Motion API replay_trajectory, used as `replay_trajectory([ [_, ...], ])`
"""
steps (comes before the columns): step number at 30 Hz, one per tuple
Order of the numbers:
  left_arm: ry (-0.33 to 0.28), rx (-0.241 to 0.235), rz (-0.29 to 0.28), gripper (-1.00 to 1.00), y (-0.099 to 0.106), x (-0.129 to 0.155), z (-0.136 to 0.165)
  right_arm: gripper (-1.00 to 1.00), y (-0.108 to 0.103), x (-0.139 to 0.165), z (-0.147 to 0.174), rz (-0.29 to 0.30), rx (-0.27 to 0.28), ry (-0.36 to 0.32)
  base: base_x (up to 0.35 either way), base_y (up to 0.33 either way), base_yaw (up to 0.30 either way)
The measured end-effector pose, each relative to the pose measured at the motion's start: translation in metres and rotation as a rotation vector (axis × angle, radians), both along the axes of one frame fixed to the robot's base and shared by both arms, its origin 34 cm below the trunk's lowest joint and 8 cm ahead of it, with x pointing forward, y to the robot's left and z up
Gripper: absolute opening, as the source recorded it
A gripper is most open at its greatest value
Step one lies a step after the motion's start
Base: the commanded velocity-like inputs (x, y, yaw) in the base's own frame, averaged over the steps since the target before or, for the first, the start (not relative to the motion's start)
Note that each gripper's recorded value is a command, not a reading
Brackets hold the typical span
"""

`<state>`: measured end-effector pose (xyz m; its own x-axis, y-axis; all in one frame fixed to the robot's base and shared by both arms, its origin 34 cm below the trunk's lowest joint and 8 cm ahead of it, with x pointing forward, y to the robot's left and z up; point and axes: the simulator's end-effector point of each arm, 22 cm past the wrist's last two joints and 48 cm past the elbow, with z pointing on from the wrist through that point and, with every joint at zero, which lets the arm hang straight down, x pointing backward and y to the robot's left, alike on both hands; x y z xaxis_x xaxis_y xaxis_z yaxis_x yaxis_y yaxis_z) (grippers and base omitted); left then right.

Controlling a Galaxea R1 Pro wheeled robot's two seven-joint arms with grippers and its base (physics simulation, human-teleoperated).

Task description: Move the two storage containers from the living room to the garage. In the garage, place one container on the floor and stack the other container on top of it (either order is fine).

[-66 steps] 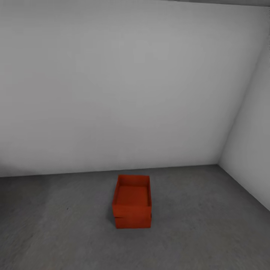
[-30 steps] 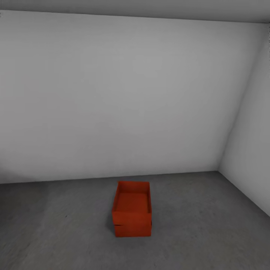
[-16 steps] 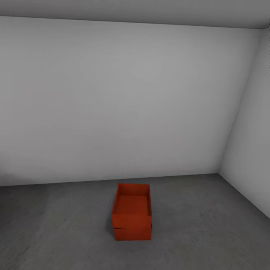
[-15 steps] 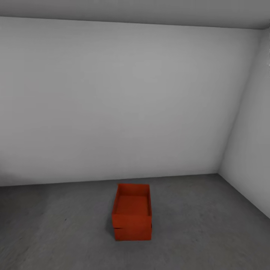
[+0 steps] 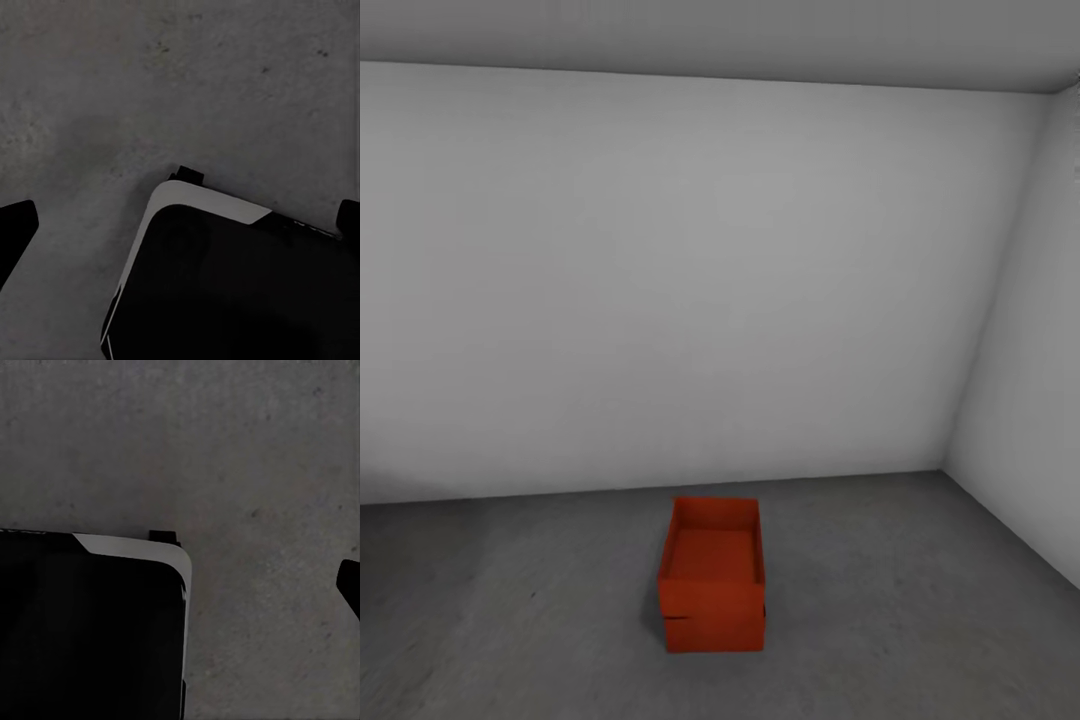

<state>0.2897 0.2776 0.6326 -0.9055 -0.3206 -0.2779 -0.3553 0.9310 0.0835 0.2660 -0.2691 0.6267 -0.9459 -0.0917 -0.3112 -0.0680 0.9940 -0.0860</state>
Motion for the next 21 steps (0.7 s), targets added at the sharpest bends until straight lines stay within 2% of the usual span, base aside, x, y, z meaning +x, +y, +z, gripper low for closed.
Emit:
replay_trajectory([
  [21, -0.034, 0.001, 0.001, 1.00, 0.000, 0.012, 0.006, 1.00, -0.001, 0.013, 0.006, 0.000, -0.001, -0.035, 0.000, 0.000, 0.000],
])
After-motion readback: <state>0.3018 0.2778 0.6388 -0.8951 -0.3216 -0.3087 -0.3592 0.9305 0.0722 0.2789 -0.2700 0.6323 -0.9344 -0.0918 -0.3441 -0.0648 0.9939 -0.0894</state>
